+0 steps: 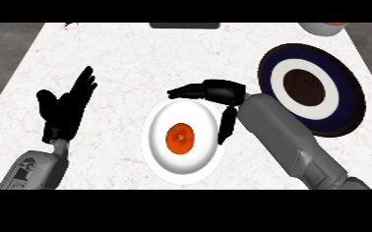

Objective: Pick the squash from the plate and place it in the plate

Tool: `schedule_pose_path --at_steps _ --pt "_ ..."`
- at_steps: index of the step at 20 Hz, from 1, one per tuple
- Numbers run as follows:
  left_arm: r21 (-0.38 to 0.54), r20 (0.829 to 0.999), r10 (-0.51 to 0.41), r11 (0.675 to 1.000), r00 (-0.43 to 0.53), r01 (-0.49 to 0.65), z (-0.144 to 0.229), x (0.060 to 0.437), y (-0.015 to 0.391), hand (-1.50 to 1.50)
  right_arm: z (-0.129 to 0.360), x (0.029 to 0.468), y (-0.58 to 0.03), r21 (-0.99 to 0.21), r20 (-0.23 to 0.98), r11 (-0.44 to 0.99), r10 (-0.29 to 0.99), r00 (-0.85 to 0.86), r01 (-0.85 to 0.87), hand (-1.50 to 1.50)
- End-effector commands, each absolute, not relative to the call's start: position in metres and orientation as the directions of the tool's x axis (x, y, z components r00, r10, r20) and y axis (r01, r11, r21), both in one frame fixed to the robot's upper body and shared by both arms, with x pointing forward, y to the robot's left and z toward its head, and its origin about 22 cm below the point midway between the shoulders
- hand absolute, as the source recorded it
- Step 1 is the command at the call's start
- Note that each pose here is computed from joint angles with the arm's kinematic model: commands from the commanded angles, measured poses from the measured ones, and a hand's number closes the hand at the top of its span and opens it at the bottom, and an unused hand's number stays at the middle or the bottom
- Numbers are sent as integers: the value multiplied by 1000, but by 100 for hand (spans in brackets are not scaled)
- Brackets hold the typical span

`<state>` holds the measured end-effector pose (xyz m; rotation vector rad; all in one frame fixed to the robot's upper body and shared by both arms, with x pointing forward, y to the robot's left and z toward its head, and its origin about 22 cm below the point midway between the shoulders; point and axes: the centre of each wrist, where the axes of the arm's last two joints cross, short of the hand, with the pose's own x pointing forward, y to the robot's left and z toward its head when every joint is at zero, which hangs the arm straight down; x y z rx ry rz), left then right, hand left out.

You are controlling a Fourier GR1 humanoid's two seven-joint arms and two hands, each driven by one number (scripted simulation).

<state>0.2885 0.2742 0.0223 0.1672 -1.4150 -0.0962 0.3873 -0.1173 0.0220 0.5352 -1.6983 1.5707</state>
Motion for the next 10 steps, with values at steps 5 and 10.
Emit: schedule_pose_path --at_steps 5,10 --pt "176 971 -164 983 173 -53 21 291 281 0 18 376 -90 -775 613 19 265 -745 -631 -150" --pt "165 975 -156 985 158 -52 14 288 277 0 15 376 -72 -792 554 -91 306 -774 -603 -150"
